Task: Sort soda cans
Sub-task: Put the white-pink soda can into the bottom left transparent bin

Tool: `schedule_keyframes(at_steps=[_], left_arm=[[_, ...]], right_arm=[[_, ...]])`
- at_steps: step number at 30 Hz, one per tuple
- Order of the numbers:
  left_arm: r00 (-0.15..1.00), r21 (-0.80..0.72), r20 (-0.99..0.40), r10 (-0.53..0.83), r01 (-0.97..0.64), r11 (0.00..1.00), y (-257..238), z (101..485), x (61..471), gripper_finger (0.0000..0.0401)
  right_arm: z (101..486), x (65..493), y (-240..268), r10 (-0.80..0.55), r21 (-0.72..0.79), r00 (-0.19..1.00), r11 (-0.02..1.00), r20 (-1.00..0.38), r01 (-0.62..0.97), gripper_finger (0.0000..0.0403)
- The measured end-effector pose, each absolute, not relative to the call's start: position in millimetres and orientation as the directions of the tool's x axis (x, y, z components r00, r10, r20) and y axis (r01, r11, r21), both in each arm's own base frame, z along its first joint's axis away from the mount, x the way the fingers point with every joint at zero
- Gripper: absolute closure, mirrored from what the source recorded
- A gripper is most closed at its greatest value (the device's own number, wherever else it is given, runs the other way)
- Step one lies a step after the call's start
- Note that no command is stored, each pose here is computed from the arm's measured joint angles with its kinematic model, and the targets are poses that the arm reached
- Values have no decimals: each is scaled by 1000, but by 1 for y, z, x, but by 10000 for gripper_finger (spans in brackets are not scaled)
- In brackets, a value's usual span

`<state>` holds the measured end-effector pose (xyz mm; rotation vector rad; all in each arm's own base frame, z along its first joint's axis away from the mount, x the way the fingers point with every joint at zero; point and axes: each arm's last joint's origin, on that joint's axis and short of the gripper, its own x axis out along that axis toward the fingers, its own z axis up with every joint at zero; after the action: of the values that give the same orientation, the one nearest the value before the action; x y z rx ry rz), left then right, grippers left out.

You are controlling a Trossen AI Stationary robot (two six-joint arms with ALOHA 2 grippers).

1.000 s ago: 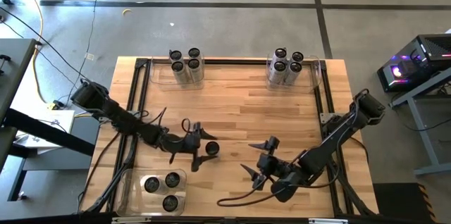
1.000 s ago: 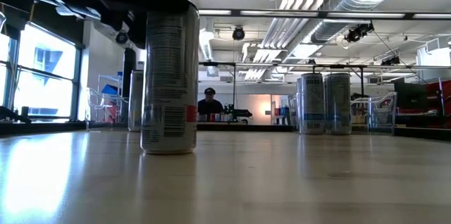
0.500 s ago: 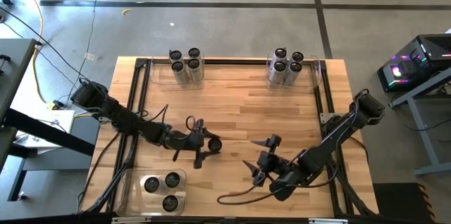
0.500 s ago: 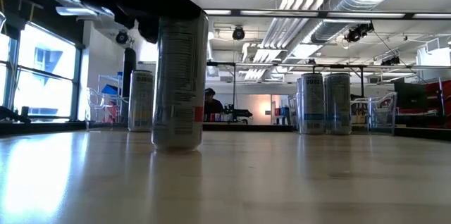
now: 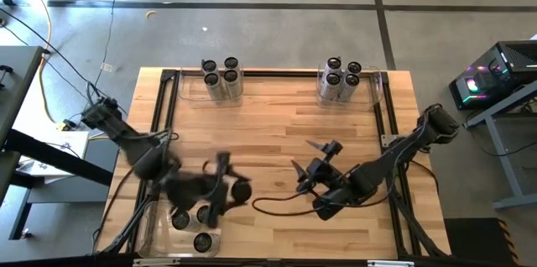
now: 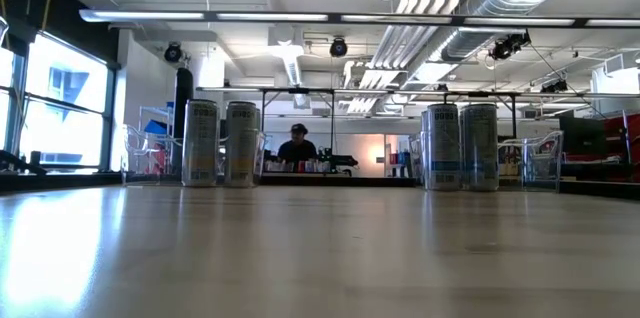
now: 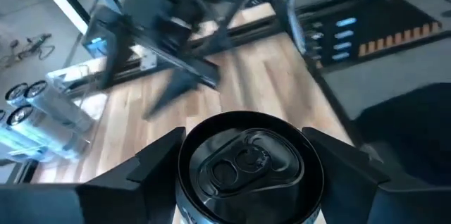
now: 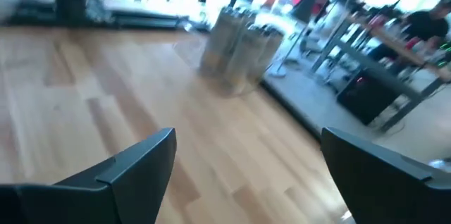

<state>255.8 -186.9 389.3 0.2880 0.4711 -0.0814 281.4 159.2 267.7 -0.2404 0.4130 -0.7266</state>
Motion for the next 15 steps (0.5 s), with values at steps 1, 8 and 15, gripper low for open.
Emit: schedule_keyframes(at_steps=[1, 8, 15], left_arm=[[886, 248, -463, -23, 154, 956, -196, 395, 249, 159], [852, -13, -493, -175, 195, 981, -250, 407, 198, 159], [813, -166, -553, -185, 111, 980, -296, 378, 158, 159]], right_arm=[[272, 278, 159, -694, -355, 671, 716, -261, 602, 55], [296, 264, 153, -695, -338, 685, 712, -220, 615, 55], [301, 258, 156, -686, -318, 697, 722, -209, 615, 55]])
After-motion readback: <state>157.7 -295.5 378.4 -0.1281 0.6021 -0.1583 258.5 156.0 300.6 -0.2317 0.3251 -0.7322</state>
